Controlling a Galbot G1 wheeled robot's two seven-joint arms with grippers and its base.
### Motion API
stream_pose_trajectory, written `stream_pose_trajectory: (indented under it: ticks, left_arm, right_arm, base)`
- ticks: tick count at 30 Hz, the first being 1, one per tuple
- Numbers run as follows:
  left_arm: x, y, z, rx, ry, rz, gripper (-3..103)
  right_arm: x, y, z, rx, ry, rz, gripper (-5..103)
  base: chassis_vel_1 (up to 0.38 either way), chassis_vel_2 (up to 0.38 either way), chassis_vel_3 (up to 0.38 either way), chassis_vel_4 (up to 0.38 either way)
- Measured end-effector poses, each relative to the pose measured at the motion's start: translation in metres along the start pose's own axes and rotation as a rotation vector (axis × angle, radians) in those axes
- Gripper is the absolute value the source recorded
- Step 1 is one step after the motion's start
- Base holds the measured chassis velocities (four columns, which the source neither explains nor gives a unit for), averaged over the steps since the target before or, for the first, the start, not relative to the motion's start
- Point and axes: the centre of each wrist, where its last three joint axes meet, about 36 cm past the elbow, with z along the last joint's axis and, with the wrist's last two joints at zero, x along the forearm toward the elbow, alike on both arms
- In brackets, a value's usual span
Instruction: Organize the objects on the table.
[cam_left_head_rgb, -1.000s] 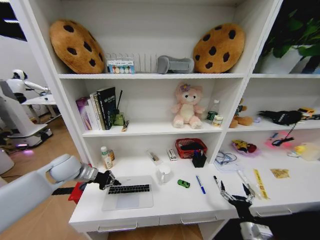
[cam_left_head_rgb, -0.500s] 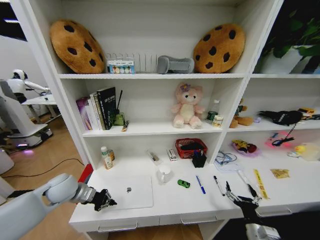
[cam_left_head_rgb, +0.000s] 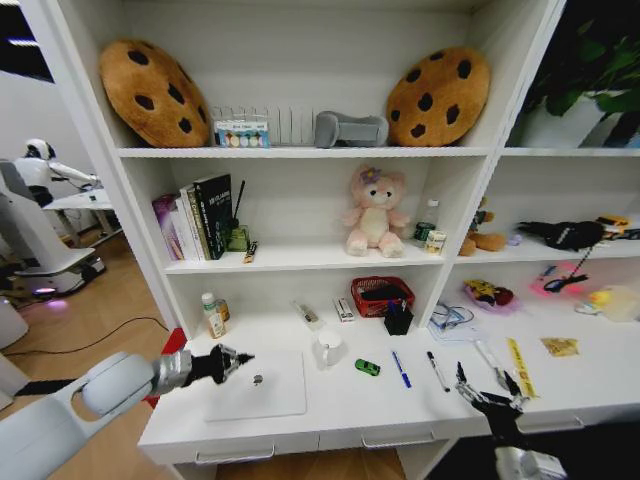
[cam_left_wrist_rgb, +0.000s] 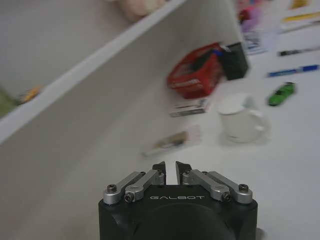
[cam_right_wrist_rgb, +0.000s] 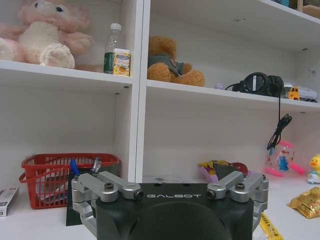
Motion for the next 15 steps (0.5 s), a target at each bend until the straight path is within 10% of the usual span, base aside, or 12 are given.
stream_pose_trajectory:
  ticks: [8,15]
  left_arm:
    - [0.055,0.026,0.016,0.139,-0.088,-0.373,39]
    - [0.102,-0.031,0.059,0.299,-0.095,-0.642,72]
  right_arm:
    - [-0.004,-0.007,-0.009,0.035,0.041,0.021,100]
    - [-0.005,-0.004,-0.017,0.046,0.061,0.013,100]
  base:
    - [0.000,0.000,0.000,0.000]
    - [0.000,0.000,0.000,0.000]
